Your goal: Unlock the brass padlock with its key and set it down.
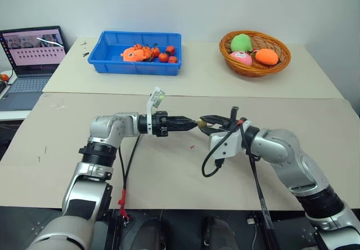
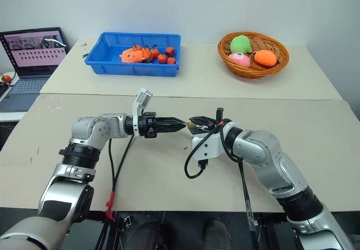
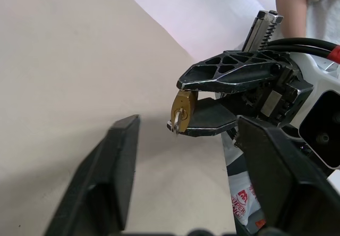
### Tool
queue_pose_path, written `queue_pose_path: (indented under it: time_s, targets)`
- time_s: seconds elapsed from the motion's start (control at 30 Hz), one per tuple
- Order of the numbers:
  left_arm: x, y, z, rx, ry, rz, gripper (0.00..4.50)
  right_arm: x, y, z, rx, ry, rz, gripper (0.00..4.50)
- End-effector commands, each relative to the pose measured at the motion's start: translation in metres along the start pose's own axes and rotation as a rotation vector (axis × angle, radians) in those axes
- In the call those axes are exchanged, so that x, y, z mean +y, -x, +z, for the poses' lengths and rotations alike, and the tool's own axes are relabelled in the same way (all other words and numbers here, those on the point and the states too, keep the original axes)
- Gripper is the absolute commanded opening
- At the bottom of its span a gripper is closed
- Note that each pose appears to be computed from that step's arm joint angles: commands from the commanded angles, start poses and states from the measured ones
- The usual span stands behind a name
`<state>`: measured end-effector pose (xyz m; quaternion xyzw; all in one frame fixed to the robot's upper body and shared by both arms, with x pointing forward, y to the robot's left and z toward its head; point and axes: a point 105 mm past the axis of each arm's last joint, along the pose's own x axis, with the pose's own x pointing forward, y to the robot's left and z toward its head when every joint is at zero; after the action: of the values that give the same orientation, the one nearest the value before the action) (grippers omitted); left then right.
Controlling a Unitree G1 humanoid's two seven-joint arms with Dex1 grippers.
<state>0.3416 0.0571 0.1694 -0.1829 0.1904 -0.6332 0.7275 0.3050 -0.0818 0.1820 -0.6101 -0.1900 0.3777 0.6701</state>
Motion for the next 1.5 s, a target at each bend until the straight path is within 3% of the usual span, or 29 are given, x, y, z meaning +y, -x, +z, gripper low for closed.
queue_pose_path:
  time_s: [0.03,0.27,0.6,0.73,0.97,1.33,1.5]
  targets:
    - [-0.008,-0.001,0.010,-0.027,-0.037,-0.029,2.44,-0.014,0.004,0.008,-0.016,0.032,-0.050,0.91]
    - [-0.009,0.000,0.011,-0.027,-0.036,-0.028,0.04,-0.014,0.004,0.008,-0.017,0.034,-0.051,0.91]
    - [-0.008,-0.002,0.010,-0.018,-0.070,-0.013,0.04,-0.015,0.003,0.008,-0.016,0.033,-0.057,0.91]
    - [-0.009,-0.007,0.004,0.012,-0.201,0.001,0.04,-0.014,0.003,0.008,-0.019,0.027,-0.054,0.91]
    - [-0.013,-0.016,-0.002,0.047,-0.578,0.016,0.04,-0.012,0.003,0.008,-0.017,0.019,-0.048,0.91]
    - [-0.009,-0.018,0.005,-0.024,-1.053,0.065,0.04,-0.010,0.004,0.004,-0.002,0.009,-0.043,0.91]
    - [-0.005,-0.017,0.007,-0.064,-1.147,0.088,0.04,-0.010,0.005,0.003,0.005,0.008,-0.043,0.91]
